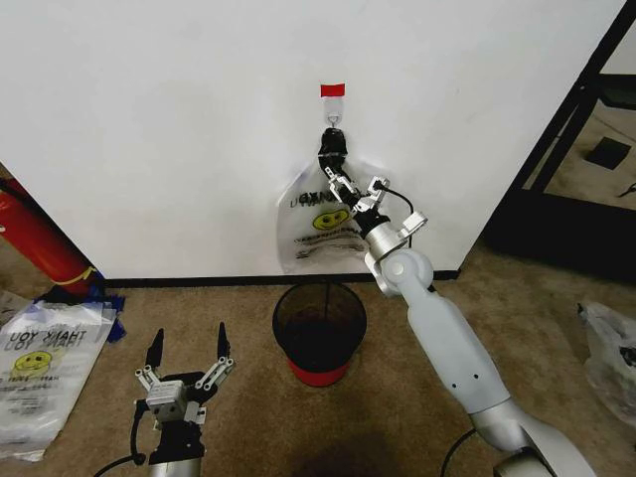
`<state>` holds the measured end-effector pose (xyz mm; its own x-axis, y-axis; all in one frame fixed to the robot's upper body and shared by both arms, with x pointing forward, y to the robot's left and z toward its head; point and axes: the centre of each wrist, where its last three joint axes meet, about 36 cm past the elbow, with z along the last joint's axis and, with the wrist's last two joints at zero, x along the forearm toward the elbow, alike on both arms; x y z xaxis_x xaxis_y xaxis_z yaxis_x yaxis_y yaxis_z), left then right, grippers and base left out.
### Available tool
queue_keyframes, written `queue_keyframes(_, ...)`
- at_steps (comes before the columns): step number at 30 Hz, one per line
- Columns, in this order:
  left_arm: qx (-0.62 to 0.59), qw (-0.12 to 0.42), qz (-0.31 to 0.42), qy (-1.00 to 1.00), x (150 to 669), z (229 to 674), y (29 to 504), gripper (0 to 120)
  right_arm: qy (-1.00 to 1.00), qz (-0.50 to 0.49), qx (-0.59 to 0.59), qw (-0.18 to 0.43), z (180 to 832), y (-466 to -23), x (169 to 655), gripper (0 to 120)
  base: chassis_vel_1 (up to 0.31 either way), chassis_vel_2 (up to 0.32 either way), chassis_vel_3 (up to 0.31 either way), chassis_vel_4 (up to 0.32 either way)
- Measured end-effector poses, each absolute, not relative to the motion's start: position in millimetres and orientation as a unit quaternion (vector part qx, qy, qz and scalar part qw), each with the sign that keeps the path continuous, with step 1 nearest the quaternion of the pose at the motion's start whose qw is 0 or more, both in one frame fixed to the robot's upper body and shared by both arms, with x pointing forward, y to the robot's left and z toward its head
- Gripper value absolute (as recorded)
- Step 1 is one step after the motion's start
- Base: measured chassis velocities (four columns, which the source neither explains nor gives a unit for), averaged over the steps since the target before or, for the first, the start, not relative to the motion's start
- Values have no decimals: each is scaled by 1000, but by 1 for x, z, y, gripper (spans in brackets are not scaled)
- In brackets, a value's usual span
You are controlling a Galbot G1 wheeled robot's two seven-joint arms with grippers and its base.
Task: Pick up the garbage bag from the wall and place it over the trash bin.
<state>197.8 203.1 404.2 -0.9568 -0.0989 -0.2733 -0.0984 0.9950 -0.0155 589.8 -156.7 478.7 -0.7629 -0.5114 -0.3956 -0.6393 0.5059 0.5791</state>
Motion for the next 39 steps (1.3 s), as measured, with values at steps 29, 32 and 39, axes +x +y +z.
queue_keyframes(29, -51, 142, -8, 989, 197, 405, 201, 100, 882, 338, -323, 62, 439, -171, 525, 0, 0, 0, 0, 0)
queue_keyframes(32, -49, 142, -9, 989, 197, 405, 200, 100, 883, 337, -321, 57, 432, -174, 513, 0, 0, 0, 0, 0)
queue_keyframes(39, -44, 143, -14, 989, 196, 406, 196, 100, 891, 321, -316, 51, 412, -182, 472, 0, 0, 0, 0, 0)
